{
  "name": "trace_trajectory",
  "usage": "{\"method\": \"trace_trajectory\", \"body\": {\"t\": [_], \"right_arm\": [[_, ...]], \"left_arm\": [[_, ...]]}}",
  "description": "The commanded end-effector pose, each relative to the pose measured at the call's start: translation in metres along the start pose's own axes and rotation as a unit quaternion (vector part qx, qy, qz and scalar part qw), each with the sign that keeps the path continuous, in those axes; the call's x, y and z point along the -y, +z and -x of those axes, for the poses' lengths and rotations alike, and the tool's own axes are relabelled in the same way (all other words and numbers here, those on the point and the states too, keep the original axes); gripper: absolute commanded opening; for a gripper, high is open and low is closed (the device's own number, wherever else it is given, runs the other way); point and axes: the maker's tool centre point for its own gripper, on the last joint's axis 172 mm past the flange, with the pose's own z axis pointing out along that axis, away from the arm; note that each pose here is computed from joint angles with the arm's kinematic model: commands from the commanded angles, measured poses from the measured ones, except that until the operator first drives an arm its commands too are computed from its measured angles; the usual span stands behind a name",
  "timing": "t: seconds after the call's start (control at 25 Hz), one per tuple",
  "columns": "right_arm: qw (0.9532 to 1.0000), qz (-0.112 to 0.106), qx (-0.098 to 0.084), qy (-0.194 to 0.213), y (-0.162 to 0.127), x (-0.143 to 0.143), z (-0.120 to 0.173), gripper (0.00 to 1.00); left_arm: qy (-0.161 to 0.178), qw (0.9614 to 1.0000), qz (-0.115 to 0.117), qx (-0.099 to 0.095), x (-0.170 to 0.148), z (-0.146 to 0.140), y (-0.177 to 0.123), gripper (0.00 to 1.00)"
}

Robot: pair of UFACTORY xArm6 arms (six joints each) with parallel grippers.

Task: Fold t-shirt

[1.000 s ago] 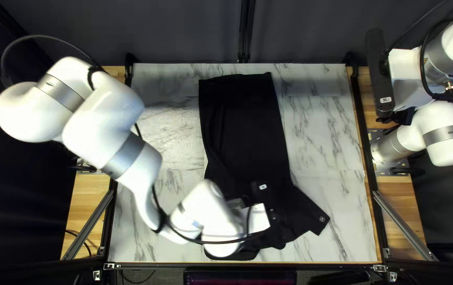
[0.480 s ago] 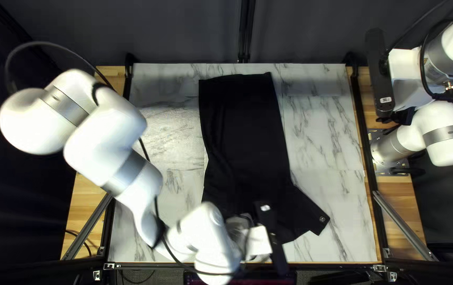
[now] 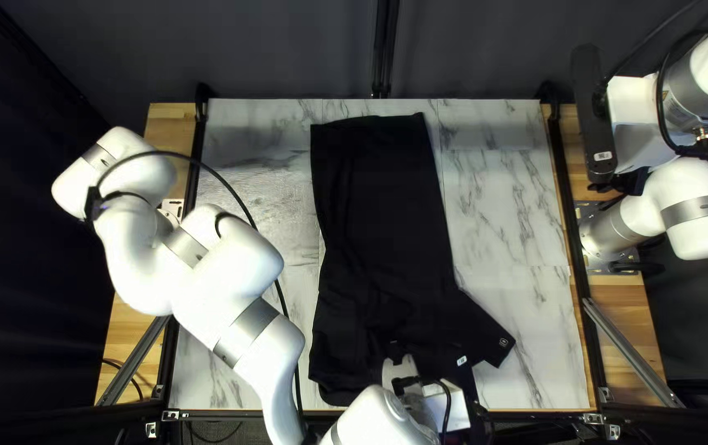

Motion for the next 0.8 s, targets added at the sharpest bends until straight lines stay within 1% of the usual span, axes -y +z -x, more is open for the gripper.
{"method": "trace_trajectory", "body": {"t": [0.04,0.08,0.12,0.16,0.24,0.28,0.32,0.4,0.48,0.56,0.64,0.72,0.8], "right_arm": [[1.0,0.0,0.0,0.0,0.0,0.0,0.0,1.0],[1.0,0.0,0.0,0.0,0.0,0.0,0.0,1.0],[1.0,0.0,0.0,0.0,0.0,0.0,0.0,1.0],[1.0,0.0,0.0,0.0,0.0,0.0,0.0,1.0],[1.0,0.0,0.0,0.0,0.0,0.0,0.0,1.0],[1.0,0.0,0.0,0.0,0.0,0.0,0.0,1.0],[1.0,0.0,0.0,0.0,0.0,0.0,0.0,1.0],[1.0,0.0,0.0,0.0,0.0,0.0,0.0,1.0],[1.0,0.0,0.0,0.0,0.0,0.0,0.0,1.0],[1.0,0.0,0.0,0.0,0.0,0.0,0.0,1.0],[1.0,0.0,0.0,0.0,0.0,0.0,0.0,1.0],[1.0,0.0,0.0,0.0,0.0,0.0,0.0,1.0],[1.0,0.0,0.0,0.0,0.0,0.0,0.0,1.0]], "left_arm": [[0.073,0.9961,0.035,0.036,0.027,0.017,0.044,1.0],[0.074,0.9959,0.044,0.029,0.032,0.02,0.048,1.0],[0.074,0.9952,0.062,0.017,0.039,0.024,0.052,1.0],[0.075,0.9944,0.074,0.007,0.047,0.028,0.055,1.0],[0.077,0.9923,0.096,-0.013,0.06,0.036,0.06,1.0],[0.076,0.9916,0.103,-0.019,0.064,0.038,0.061,1.0],[0.076,0.99,0.115,-0.031,0.068,0.042,0.06,1.0],[0.077,0.9878,0.128,-0.043,0.069,0.044,0.057,1.0],[0.079,0.9859,0.139,-0.05,0.069,0.044,0.057,1.0],[0.083,0.9817,0.161,-0.061,0.069,0.045,0.052,1.0],[0.09,0.9748,0.19,-0.074,0.065,0.042,0.039,1.0],[0.093,0.9699,0.209,-0.083,0.062,0.038,0.031,1.0],[0.093,0.9699,0.209,-0.083,0.062,0.038,0.031,1.0]]}}
